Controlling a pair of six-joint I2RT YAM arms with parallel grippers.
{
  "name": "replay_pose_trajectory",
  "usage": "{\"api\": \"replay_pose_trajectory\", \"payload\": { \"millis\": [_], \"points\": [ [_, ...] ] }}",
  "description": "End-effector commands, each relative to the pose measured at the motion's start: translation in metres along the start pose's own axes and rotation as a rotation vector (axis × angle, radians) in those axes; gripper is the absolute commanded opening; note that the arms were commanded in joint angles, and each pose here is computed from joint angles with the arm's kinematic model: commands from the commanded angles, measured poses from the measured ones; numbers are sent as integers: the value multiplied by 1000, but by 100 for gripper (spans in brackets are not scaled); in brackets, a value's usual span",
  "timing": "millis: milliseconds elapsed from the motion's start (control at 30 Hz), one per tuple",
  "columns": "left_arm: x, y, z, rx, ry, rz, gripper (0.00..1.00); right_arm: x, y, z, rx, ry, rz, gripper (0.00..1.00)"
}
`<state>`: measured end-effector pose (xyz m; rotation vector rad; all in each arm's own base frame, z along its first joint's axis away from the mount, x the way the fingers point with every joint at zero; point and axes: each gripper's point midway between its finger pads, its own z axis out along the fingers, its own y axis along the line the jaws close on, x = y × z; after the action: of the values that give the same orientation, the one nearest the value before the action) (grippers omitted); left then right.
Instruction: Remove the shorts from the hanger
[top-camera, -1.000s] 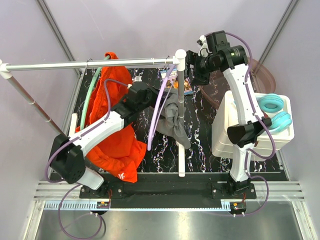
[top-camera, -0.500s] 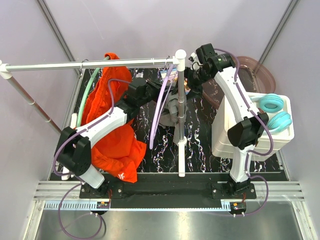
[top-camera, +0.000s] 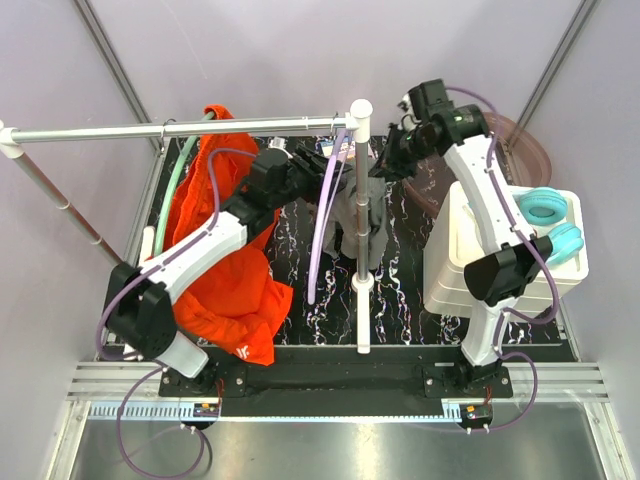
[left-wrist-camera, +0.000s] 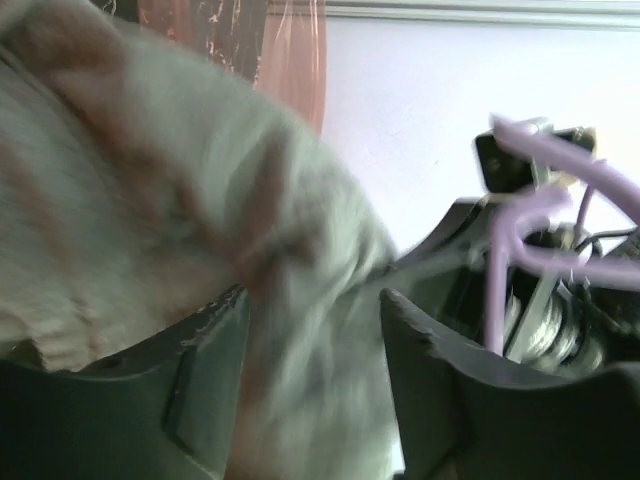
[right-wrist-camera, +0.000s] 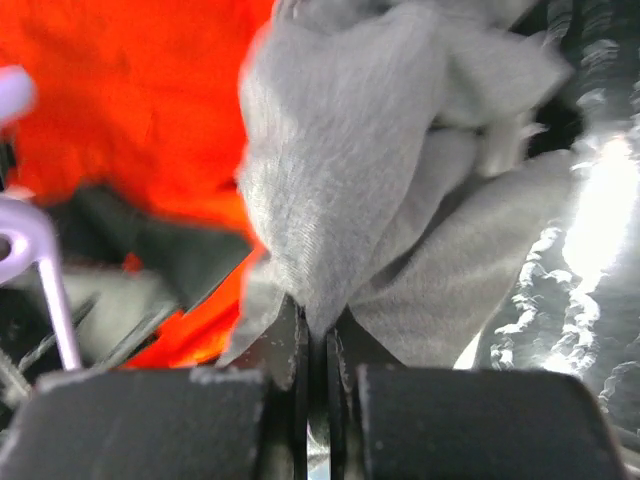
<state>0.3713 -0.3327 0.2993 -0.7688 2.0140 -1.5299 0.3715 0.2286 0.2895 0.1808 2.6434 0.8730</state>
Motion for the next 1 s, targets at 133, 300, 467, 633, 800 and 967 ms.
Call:
{"api": "replay_pose_trajectory", "payload": {
  "millis": [133,300,467,633,800,967],
  "points": [
    [42,-32,-75,121,69,159,61,-82,-27,-90,114,-371,-20,0],
    [68,-31,-108,143,161,228,63,-115,-26,-120,74,-502,-23,0],
    [78,-46,-156,186,175,375,64,-146,-35,-145,64,-627,1,0],
    [84,-53,-197,253,173,513,65,-175,-19,-186,-8,-810,-15,0],
    [84,-37,-223,216,167,627,66,-191,2,-233,-51,-999,-48,0],
    [78,-28,-237,166,137,697,67,-205,9,-280,-30,-1192,-72,0]
  ]
}}
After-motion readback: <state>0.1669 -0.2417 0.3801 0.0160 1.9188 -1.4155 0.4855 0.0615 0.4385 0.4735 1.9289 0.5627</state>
